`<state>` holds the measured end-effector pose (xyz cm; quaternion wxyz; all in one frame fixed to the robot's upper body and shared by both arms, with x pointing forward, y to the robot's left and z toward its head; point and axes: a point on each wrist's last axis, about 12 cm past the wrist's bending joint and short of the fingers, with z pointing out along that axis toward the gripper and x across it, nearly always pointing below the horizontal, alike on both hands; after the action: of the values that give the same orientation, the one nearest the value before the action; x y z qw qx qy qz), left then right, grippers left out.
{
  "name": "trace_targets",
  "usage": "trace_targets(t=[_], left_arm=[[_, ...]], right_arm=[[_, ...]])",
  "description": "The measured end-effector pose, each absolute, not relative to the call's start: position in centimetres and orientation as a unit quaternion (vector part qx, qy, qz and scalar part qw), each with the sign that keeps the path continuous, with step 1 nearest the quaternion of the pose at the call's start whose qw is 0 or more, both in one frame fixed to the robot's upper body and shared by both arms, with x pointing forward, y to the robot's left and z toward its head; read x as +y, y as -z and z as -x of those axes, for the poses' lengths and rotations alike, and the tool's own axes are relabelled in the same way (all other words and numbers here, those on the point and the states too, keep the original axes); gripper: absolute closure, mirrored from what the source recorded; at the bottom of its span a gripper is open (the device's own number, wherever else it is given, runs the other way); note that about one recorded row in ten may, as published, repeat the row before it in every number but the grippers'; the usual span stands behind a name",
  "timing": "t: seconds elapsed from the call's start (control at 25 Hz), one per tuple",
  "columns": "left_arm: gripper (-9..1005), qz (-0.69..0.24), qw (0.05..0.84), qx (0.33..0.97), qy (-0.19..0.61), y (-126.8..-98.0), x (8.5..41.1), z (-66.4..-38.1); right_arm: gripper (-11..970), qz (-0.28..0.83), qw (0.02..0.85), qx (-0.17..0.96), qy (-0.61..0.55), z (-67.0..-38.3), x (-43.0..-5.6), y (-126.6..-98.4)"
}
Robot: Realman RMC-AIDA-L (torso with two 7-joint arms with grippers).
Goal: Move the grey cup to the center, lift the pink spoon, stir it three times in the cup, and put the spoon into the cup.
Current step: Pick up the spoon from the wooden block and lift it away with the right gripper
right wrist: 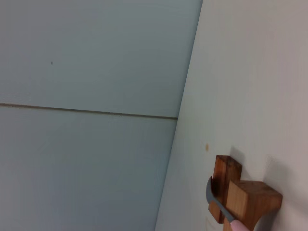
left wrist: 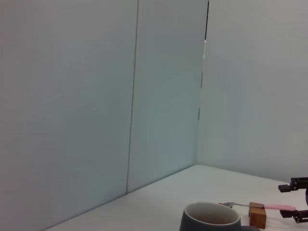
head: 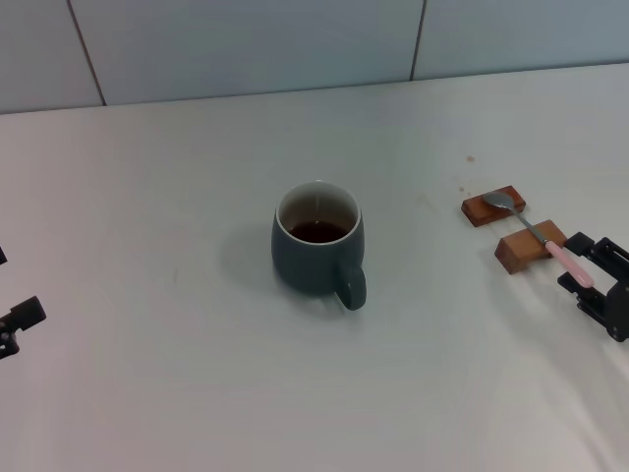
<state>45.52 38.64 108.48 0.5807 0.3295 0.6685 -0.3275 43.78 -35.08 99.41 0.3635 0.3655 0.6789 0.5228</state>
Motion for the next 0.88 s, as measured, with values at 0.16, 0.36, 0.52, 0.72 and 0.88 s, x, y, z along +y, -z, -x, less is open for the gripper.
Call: trace_targets(t=[0.16, 0.36, 0.52, 0.72, 0.88], left_arm=[[167, -0.329, 0.582, 0.667, 0.328, -108.53, 38.64, -45.53], [167, -0.328, 0.584, 0.666, 0.328, -108.57, 38.6, -45.56], [167, -0.328, 0.584, 0.665, 0.329, -108.58, 38.58, -45.56], [167, -0.328, 0.585, 0.665, 0.329, -108.59, 38.58, -45.57], [167, -0.328, 0.586, 0.665, 0.328, -108.6, 38.58, -45.57]], right_arm=[[337, -0.368, 0.365, 0.677, -0.522, -43.72, -35.18, -99.4], [344, -0.369, 0.366, 0.677, -0.521, -43.74, -35.26, -99.43], [349, -0.369, 0.367, 0.677, -0.521, -43.8, -35.28, -99.45], [355, -0.377, 0.363, 0.677, -0.517, -43.85, -35.35, -99.29], [482, -0.38, 0.364, 0.676, -0.516, -43.8, -35.36, -99.25]])
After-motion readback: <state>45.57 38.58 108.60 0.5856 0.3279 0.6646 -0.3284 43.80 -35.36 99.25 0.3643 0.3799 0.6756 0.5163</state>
